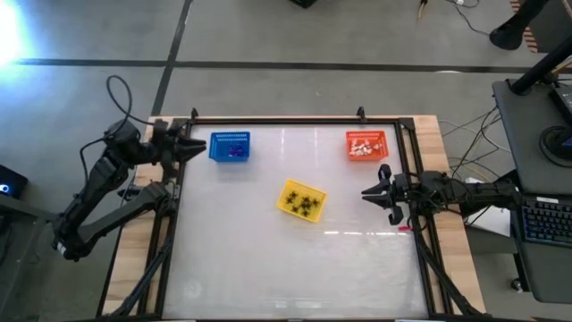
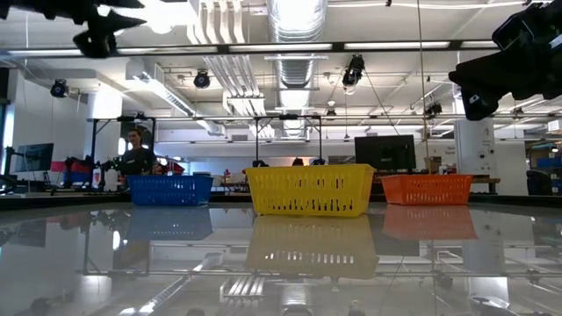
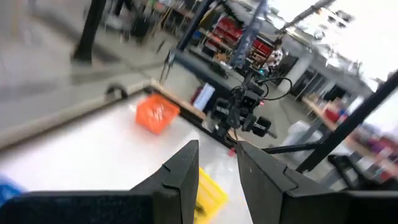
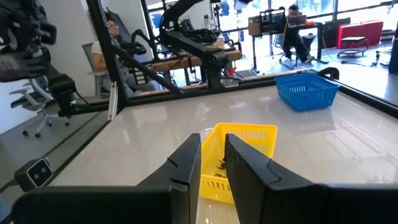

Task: Sort Halloween decoration
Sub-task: Return to Home Position

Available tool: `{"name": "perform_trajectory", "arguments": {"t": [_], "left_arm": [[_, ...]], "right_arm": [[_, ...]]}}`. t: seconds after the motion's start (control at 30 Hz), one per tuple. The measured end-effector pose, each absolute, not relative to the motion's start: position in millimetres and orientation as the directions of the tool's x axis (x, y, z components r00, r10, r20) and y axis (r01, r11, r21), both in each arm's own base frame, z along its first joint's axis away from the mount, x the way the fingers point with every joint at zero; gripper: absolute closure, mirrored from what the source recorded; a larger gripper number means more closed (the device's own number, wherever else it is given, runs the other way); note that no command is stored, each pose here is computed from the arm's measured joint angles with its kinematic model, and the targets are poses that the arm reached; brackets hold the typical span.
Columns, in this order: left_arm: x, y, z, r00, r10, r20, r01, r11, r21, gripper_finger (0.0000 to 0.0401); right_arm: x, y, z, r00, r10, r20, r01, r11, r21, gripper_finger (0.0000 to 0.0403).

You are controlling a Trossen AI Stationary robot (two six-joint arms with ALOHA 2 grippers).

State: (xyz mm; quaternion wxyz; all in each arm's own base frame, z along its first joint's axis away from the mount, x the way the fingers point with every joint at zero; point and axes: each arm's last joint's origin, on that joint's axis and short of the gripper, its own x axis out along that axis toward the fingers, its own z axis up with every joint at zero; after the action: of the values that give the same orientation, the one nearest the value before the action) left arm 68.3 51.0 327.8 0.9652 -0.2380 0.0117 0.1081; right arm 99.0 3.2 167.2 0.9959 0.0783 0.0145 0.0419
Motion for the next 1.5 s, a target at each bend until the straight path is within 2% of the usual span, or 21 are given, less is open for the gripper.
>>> {"name": "perform_trajectory", "arguments": {"t": [0.07, 0.13, 0.27, 0.37, 0.5, 0.63, 0.77, 0.97, 1.27, 1.5], "left_arm": [[71, 54, 318, 0.974, 0.201, -0.103, -0.224, 0.804, -0.551, 0.0307], [73, 56, 311, 0.972, 0.2, -0.123, -0.234, 0.795, -0.56, 0.0307], [76, 62, 301, 0.954, 0.276, -0.117, -0.299, 0.895, -0.33, 0.0307], [78, 66, 296, 0.948, 0.307, -0.088, -0.319, 0.895, -0.312, 0.0307], [75, 72, 278, 0.835, 0.538, -0.112, -0.541, 0.767, -0.345, 0.0307], [69, 70, 245, 0.722, 0.685, -0.095, -0.654, 0.632, -0.416, 0.0307], [67, 67, 214, 0.728, 0.686, 0.013, -0.62, 0.666, -0.415, 0.0307], [67, 66, 178, 0.732, 0.681, 0.032, -0.596, 0.662, -0.454, 0.0307], [72, 64, 170, 0.75, 0.661, 0.011, -0.621, 0.71, -0.33, 0.0307], [76, 59, 170, 0.793, 0.609, 0.011, -0.599, 0.784, -0.161, 0.0307]], "right_arm": [[99, 3, 167, 0.996, 0.086, -0.022, -0.082, 0.984, 0.157, 0.0339], [99, 3, 167, 0.996, 0.086, -0.021, -0.082, 0.984, 0.157, 0.0339], [99, 3, 167, 0.996, 0.086, -0.021, -0.082, 0.984, 0.157, 0.0339], [99, 3, 167, 0.996, 0.087, -0.021, -0.083, 0.984, 0.157, 0.0339], [99, 3, 168, 0.996, 0.087, -0.021, -0.083, 0.984, 0.157, 0.0339], [99, 3, 168, 0.996, 0.087, -0.02, -0.083, 0.984, 0.157, 0.0339], [99, 3, 168, 0.996, 0.087, -0.02, -0.083, 0.984, 0.157, 0.0339], [99, 3, 168, 0.996, 0.086, -0.02, -0.082, 0.984, 0.157, 0.0339], [99, 3, 168, 0.996, 0.088, -0.02, -0.083, 0.984, 0.157, 0.0339], [99, 3, 168, 0.996, 0.088, -0.02, -0.083, 0.984, 0.157, 0.0339]]}}
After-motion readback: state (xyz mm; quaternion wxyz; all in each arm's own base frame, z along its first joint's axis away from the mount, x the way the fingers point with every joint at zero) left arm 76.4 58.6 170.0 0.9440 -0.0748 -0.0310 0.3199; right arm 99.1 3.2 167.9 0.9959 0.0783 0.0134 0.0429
